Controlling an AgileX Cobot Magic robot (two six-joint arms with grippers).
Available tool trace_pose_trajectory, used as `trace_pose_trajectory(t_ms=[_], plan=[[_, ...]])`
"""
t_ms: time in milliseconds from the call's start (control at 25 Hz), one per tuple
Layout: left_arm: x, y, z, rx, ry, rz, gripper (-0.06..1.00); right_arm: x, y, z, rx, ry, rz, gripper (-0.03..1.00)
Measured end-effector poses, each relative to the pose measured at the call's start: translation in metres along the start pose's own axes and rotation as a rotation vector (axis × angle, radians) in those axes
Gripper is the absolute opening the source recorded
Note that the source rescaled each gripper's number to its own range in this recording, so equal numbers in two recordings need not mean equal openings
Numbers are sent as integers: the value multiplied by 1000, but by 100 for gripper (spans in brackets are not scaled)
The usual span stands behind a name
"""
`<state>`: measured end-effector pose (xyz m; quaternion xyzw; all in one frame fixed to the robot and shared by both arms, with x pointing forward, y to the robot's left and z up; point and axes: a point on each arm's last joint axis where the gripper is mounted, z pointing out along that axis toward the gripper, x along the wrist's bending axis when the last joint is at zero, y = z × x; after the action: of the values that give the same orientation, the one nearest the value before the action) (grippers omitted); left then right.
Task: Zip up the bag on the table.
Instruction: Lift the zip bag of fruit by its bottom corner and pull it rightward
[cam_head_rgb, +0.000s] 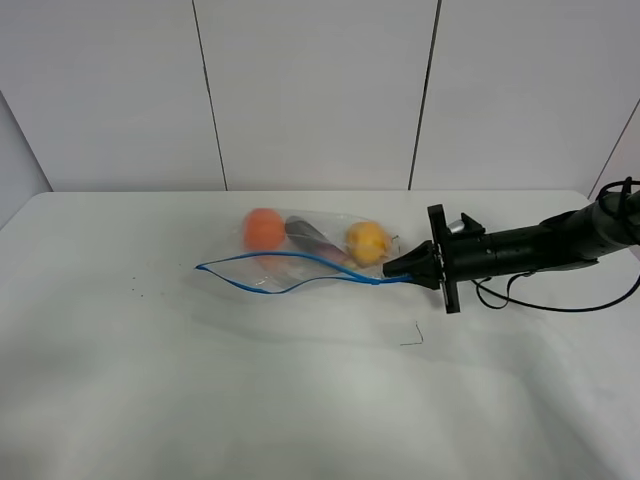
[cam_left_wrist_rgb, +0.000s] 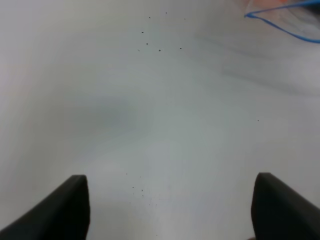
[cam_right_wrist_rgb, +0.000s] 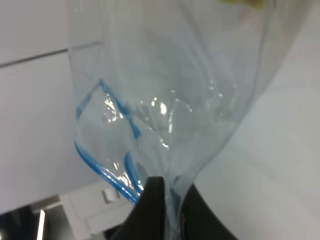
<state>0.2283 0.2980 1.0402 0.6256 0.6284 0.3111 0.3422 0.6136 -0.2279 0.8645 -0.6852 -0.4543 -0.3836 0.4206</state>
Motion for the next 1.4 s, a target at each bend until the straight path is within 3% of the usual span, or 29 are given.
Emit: trace_pose_trajectory(t_ms=[320, 1400], plan=[[0, 0, 0, 0, 0, 0, 100, 25, -8, 16, -7, 59, 28, 0], [0, 0, 0, 0, 0, 0, 100, 42, -10, 11, -33, 92, 23, 0]])
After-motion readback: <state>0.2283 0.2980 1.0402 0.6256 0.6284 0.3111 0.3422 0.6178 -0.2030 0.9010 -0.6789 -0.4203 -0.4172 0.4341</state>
